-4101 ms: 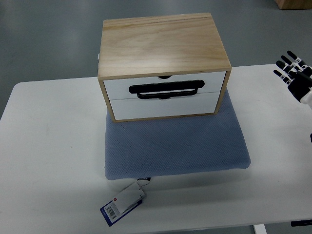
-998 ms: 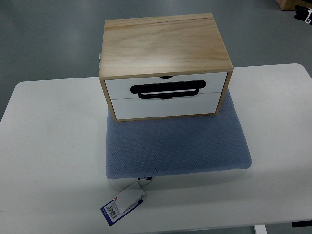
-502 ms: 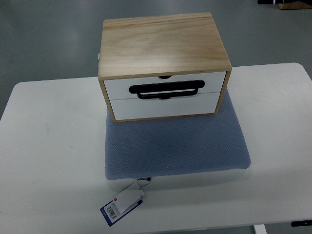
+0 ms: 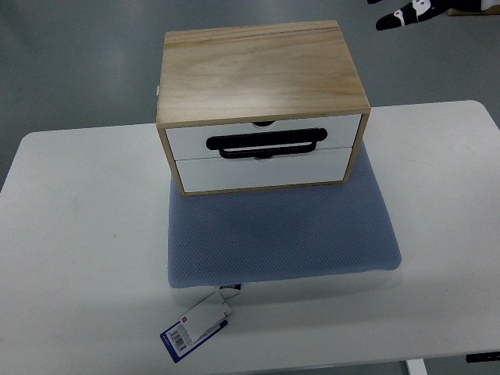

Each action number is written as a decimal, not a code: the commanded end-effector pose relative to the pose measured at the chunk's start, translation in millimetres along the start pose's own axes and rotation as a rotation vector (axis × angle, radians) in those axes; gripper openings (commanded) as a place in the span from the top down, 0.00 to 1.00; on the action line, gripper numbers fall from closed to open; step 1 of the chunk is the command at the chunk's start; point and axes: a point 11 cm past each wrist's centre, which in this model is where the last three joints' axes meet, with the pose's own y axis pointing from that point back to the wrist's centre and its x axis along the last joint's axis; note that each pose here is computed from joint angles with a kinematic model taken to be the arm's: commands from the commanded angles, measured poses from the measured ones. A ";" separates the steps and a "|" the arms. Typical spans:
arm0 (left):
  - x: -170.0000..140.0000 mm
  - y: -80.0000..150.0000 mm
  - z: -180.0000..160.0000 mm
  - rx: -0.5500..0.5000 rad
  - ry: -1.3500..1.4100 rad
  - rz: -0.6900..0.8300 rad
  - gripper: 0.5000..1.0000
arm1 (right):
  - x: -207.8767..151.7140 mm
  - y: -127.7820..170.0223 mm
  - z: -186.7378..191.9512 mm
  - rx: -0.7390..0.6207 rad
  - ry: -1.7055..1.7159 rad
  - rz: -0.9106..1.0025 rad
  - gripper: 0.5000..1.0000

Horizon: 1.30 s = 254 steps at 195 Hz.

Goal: Open wood drawer with right hand
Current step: 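Move the right hand over the cabinet toward the black drawer handle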

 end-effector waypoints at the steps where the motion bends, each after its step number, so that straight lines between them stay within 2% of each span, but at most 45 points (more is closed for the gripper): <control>1: 0.0 0.0 0.0 0.000 0.000 0.000 0.00 | -10.4 -12.6 -12.6 -0.026 0.056 -0.057 0.14; 54: 0.0 0.0 0.0 0.000 0.000 0.000 0.00 | -40.5 -37.6 -27.5 -0.113 0.160 -0.214 0.14; 57: 0.0 0.0 0.0 0.000 0.000 0.000 0.00 | -51.5 -48.2 -30.2 -0.130 0.184 -0.252 0.14; 78: 0.0 0.0 0.0 0.000 0.000 0.000 0.00 | -58.8 -55.7 -29.5 -0.138 0.187 -0.271 0.14; 79: 0.0 0.0 0.0 0.000 0.000 0.000 0.00 | -68.3 -64.6 -31.5 -0.140 0.189 -0.296 0.14; 106: 0.0 0.0 0.0 0.000 0.000 0.000 0.00 | -81.1 -77.6 -33.8 -0.147 0.170 -0.316 0.14; 107: -0.1 0.0 0.0 0.000 0.000 -0.001 0.00 | -88.2 -86.1 -38.0 -0.146 0.156 -0.316 0.14; 128: -0.1 0.0 0.0 0.000 0.000 -0.001 0.00 | -101.7 -99.7 -39.4 -0.157 0.139 -0.324 0.14; 202: 0.1 -0.1 -0.9 0.002 0.000 0.000 0.00 | -139.6 -109.3 -34.2 -0.212 0.113 -0.475 0.14; 254: 0.0 0.0 0.0 0.000 0.000 0.000 0.00 | -153.8 -123.3 -14.4 -0.234 0.107 -0.428 0.15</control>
